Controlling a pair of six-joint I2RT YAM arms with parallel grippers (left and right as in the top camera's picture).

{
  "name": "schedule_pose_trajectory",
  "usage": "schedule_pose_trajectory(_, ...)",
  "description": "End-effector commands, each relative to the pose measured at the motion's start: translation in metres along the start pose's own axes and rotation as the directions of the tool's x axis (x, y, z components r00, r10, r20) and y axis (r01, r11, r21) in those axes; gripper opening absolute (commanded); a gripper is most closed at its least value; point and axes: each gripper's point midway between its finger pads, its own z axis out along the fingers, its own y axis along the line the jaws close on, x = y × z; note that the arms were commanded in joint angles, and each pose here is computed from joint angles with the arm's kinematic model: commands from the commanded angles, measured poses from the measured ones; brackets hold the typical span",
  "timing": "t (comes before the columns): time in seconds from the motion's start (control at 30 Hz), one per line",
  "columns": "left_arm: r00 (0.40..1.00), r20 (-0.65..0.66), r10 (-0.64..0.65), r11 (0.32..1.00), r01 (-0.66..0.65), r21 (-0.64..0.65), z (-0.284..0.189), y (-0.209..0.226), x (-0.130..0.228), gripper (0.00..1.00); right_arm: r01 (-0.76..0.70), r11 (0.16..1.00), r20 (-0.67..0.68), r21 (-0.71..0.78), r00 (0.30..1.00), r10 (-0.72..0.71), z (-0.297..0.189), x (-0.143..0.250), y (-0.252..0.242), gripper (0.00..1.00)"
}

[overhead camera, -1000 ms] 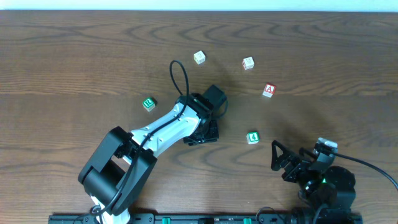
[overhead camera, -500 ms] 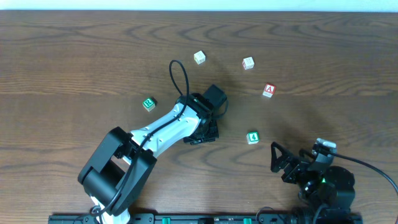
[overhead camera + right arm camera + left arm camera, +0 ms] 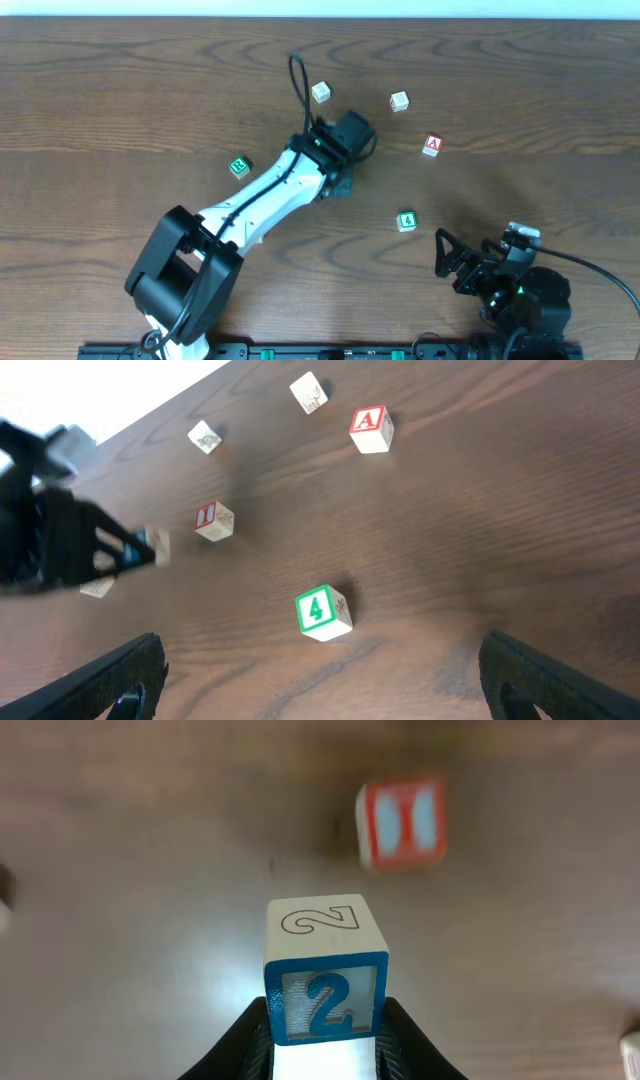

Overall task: Spell out Ai2
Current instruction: 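Place the blue '2' block right of the 'I' block, release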

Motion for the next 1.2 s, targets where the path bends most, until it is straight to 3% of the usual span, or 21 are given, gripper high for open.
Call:
schedule_pose_trajectory(0.0, 0.996, 0.049, 0.072, 0.997, -0.070, -0.041, -0.004, 0.012, -0.019, 0.18, 0.013, 1.000, 0.009, -0.003, 1.000, -0.013, -0.002, -0.003, 0.001, 0.99)
schedule_pose_trajectory(0.27, 0.992, 0.094, 0.080, 0.985, -0.093, 0.144, -0.020, -0.026, -0.039, 0.16, 0.013, 1.000, 0.010, -0.003, 1.000, -0.013, -0.002, -0.003, 0.001, 0.99)
schedule_pose_trajectory(0.43, 0.990, 0.140, 0.030, 0.979, -0.057, 0.195, -0.021, -0.038, -0.053, 0.14, 0.012, 1.000, 0.009, -0.009, 1.000, -0.012, -0.002, -0.003, 0.002, 0.99)
schedule_pose_trajectory(0.57, 0.996, 0.088, 0.029, 0.971, -0.049, 0.235, -0.003, -0.051, -0.047, 0.12, 0.005, 0.999, 0.029, -0.034, 1.000, -0.004, -0.006, -0.011, 0.010, 0.99)
schedule_pose_trajectory(1.17, 0.999, -0.025, -0.031, 0.972, 0.036, 0.232, 0.040, -0.072, -0.031, 0.11, -0.002, 0.998, 0.046, -0.057, 0.999, 0.005, -0.011, -0.018, 0.017, 0.97)
